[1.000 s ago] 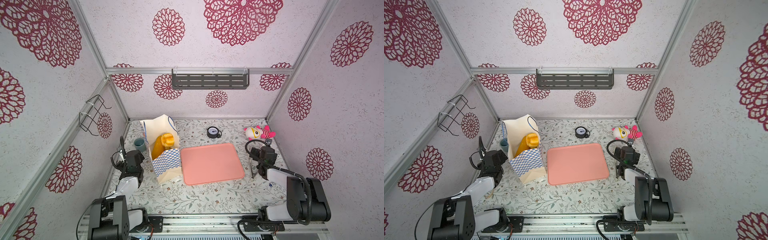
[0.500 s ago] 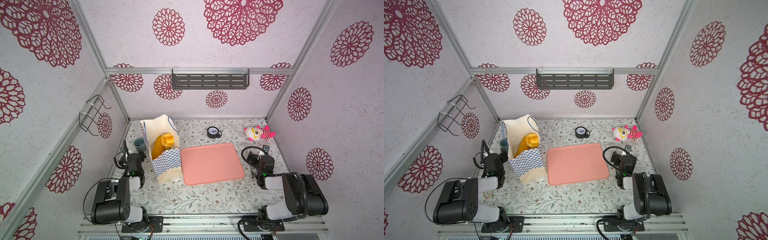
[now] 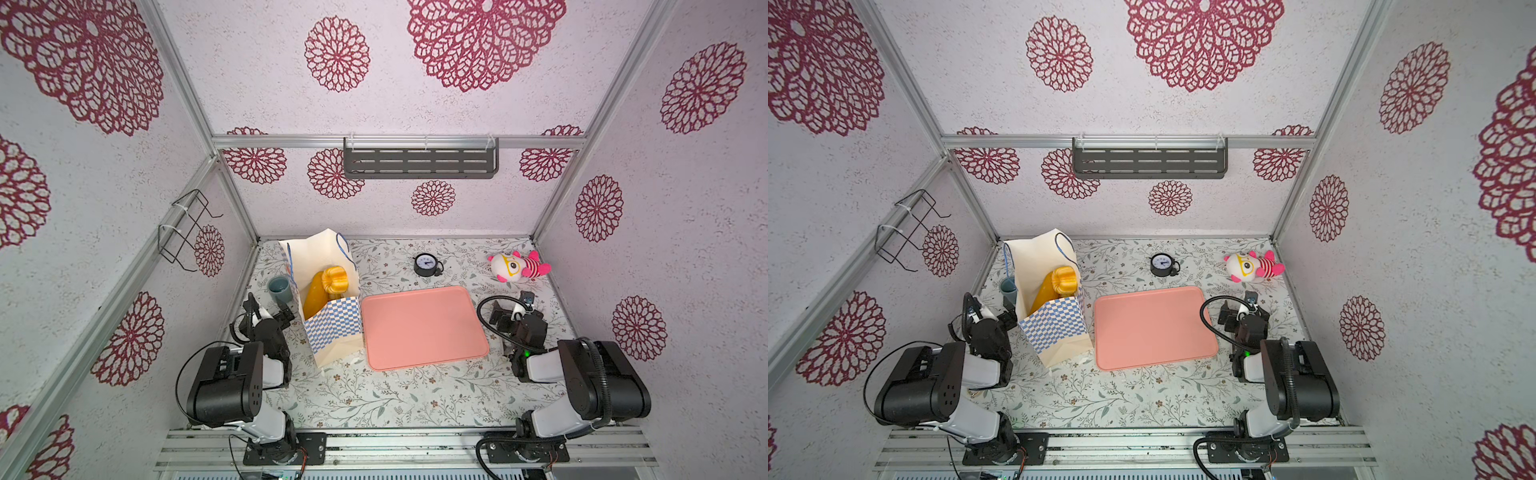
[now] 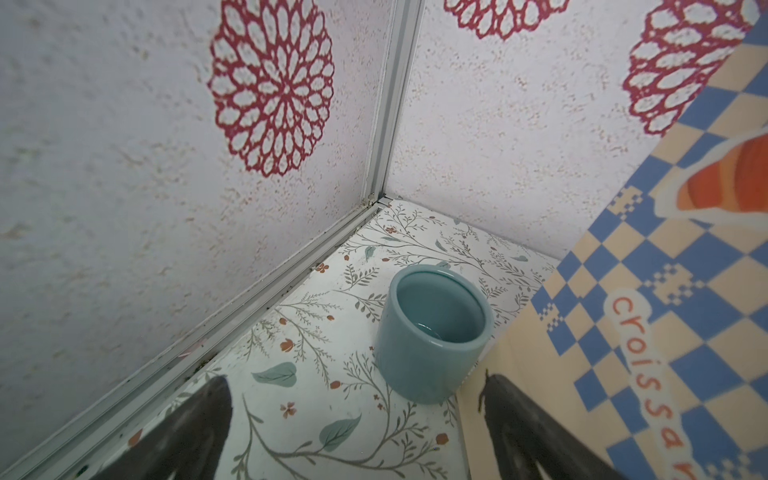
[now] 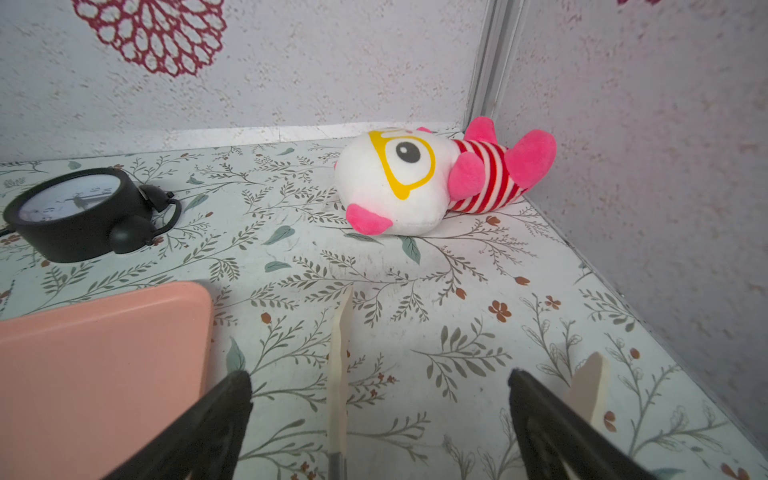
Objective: Place the fake bread into the paper bag
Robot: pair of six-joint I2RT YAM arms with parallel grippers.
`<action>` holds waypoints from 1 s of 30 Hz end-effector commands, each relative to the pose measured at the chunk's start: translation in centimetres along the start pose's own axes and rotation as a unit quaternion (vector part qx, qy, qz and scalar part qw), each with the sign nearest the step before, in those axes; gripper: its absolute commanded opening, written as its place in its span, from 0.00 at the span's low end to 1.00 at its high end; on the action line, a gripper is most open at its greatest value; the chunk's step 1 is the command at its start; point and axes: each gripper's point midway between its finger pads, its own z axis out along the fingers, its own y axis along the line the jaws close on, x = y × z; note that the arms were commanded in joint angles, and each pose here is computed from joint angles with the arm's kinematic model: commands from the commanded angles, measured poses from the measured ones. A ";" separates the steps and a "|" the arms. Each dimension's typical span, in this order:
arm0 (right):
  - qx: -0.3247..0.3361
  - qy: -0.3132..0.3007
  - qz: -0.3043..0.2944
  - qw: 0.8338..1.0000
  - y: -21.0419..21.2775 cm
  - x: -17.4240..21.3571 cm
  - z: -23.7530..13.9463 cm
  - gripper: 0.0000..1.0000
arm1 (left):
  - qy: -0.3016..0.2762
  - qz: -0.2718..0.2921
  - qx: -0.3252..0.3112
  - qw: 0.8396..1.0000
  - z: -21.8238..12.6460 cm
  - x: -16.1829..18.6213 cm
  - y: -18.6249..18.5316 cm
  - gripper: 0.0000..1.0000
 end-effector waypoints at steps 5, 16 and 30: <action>-0.005 -0.033 -0.009 0.999 0.5 -1.8 0.0 0.99 | 0.040 0.060 0.009 0.997 2.1 -0.1 -2.7 0.97; -0.006 -0.032 -0.007 0.999 0.6 -1.8 0.1 0.99 | 0.046 0.062 0.007 0.997 2.4 0.0 -2.7 0.97; -0.005 -0.034 -0.009 0.999 0.6 -1.8 0.0 0.99 | 0.043 0.062 0.007 0.997 2.4 0.0 -2.7 0.97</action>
